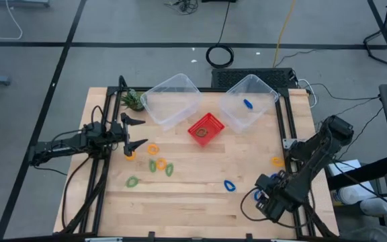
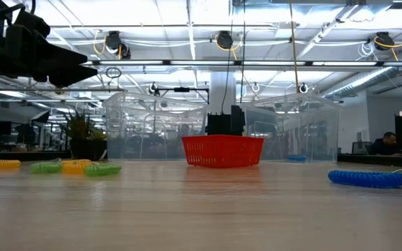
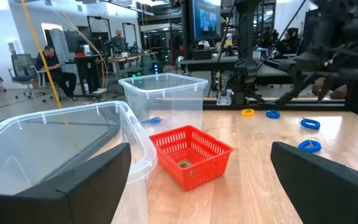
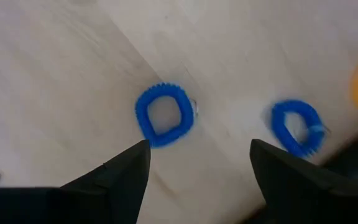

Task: Sort spring keychains
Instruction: Put the blue spring keychain into the right transparent bin

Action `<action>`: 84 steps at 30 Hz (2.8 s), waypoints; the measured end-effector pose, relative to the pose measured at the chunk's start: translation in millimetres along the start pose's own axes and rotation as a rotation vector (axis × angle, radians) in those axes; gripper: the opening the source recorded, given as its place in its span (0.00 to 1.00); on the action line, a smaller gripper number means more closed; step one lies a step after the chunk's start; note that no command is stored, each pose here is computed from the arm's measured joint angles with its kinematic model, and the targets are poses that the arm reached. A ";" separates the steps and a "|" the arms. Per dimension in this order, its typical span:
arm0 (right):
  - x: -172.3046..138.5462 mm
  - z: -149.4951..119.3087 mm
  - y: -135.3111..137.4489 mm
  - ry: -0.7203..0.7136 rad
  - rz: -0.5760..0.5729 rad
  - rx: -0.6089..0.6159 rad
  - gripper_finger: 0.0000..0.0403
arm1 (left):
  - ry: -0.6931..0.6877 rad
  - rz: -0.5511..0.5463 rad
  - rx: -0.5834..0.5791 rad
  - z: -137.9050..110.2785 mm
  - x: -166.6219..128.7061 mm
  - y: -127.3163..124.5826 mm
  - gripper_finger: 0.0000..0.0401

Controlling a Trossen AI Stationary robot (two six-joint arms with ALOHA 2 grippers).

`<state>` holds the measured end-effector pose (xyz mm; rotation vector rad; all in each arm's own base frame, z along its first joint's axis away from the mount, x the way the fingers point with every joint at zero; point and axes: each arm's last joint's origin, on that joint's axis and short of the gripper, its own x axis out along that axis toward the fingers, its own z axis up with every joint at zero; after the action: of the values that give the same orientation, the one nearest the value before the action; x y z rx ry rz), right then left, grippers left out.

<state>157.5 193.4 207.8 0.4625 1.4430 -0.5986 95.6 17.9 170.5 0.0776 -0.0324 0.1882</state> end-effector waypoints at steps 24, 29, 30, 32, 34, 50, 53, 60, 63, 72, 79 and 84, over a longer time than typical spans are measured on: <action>71.3 0.3 -18.1 0.003 0.115 -0.042 0.50 | 0.000 0.000 0.000 0.0 0.0 0.0 0.98; 71.7 1.5 -18.4 0.003 0.112 -0.043 0.31 | 0.000 0.000 0.000 0.1 0.0 0.0 0.98; 71.8 1.5 -18.4 0.004 0.112 -0.041 0.27 | -0.001 0.000 0.000 0.1 0.0 0.0 0.98; 72.0 1.6 -18.4 0.003 0.111 -0.039 0.19 | 0.000 0.000 0.000 0.1 0.0 0.0 0.98; 72.0 1.6 -18.4 0.003 0.111 -0.039 0.11 | -0.001 0.000 0.000 0.1 0.0 0.0 0.98; 50.7 28.4 -13.5 -0.006 0.114 -0.052 0.02 | 0.000 0.000 0.000 0.1 0.0 0.0 0.98; 39.1 39.8 -15.5 -0.006 0.094 -0.083 0.01 | 0.000 0.000 0.000 0.1 0.0 0.0 0.98; 7.9 65.8 -19.5 -0.002 0.052 -0.139 0.01 | -0.001 0.000 0.000 0.1 0.0 0.0 0.98; -6.6 76.8 -19.2 -0.008 0.057 -0.170 0.01 | -0.001 0.000 0.000 0.1 0.0 0.0 0.98; -54.7 107.7 -30.3 -0.021 0.013 -0.222 0.01 | 0.000 0.000 0.000 0.1 0.0 0.0 0.98; -87.2 131.6 -52.1 -0.025 -0.062 -0.227 0.01 | 0.000 0.000 0.000 0.1 0.0 0.0 0.98; -104.2 146.9 -66.2 -0.044 -0.072 -0.233 0.01 | 0.000 0.000 0.000 0.1 0.0 0.0 0.98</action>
<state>226.5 60.5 327.9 0.2132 1.4714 -0.4870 95.6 17.9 170.6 0.0776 -0.0328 0.1883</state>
